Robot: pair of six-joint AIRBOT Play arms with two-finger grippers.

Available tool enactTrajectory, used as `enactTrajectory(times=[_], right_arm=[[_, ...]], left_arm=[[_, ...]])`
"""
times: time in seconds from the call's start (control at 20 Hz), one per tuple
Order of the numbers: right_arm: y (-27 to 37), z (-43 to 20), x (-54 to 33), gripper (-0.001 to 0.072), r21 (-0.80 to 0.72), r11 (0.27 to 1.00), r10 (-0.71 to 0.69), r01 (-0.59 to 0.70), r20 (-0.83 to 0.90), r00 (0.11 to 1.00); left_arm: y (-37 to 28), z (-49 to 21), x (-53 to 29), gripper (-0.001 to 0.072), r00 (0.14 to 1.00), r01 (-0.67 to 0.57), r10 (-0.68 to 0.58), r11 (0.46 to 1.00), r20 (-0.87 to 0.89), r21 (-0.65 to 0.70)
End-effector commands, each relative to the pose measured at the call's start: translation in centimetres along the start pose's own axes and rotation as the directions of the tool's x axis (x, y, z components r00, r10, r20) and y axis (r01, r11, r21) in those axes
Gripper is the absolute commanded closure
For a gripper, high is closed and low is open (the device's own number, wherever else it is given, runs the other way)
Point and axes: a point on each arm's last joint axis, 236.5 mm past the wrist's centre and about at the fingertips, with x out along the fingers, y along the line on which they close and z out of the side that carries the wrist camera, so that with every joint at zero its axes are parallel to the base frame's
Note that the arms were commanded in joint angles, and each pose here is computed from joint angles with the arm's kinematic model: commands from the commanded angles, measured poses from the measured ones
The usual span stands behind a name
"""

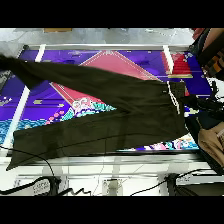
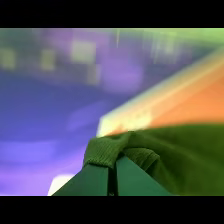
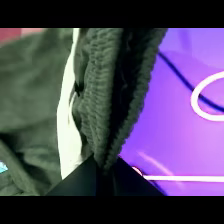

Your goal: Fold the clothes and pants, and hang the long-sleeved shirts on hangers.

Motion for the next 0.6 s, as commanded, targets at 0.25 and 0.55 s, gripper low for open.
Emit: enactTrajectory(times=[0.25,0.55], right_arm=[[-0.2,-0.4,0.4,0.0683,0.005,1.000,-0.027,0.027,-0.021,0.999],[-0.5,-0.2,0.4,0.0683,0.001,0.999,-0.043,0.043,-0.013,0.999]], left_arm=[[10.2,-22.5,2.8,0.0692,0.658,-0.138,0.214,0.977,-0.722,0.164],[9.5,-19.8,6.6,0.0691,0.756,-0.134,0.247,0.965,-0.606,0.226]])
